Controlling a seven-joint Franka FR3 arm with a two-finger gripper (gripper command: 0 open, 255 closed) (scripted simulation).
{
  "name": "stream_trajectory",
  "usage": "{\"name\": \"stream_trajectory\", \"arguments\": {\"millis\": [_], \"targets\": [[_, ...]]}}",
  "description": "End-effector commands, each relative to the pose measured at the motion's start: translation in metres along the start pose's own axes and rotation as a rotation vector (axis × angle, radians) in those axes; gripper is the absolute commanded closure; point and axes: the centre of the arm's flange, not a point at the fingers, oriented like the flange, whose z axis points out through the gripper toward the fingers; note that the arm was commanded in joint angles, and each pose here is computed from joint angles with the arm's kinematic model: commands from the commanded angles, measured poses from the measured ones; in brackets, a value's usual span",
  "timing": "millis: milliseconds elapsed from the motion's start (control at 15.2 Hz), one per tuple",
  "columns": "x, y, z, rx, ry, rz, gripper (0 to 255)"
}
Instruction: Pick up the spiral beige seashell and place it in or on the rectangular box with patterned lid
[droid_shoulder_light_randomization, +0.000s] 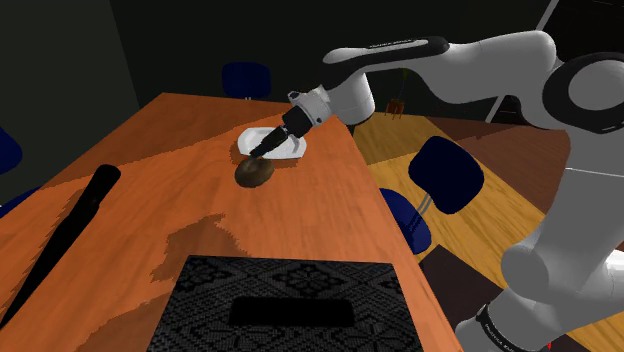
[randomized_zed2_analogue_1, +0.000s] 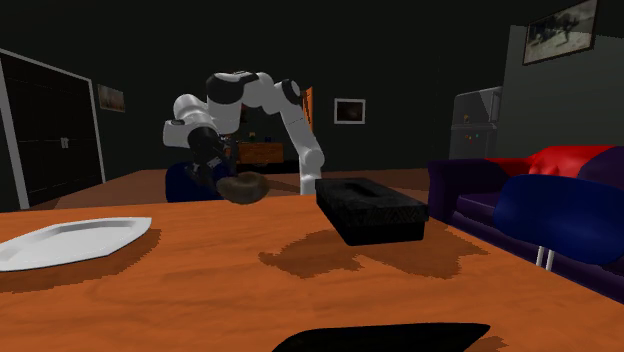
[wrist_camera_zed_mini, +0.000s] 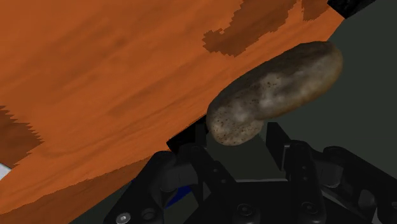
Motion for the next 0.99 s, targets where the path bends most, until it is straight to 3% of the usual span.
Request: {"name": "stream_trajectory", "arguments": {"millis": [0, 462, 924], "targets": [[0.007, -0.007, -0.005, 0.000, 0.000, 0.000, 255], [0.029, -0.026, -0.025, 0.000, 0.000, 0.000, 255], [-0.024, -0.102, -0.017, 0.000, 0.000, 0.000, 255]]}}
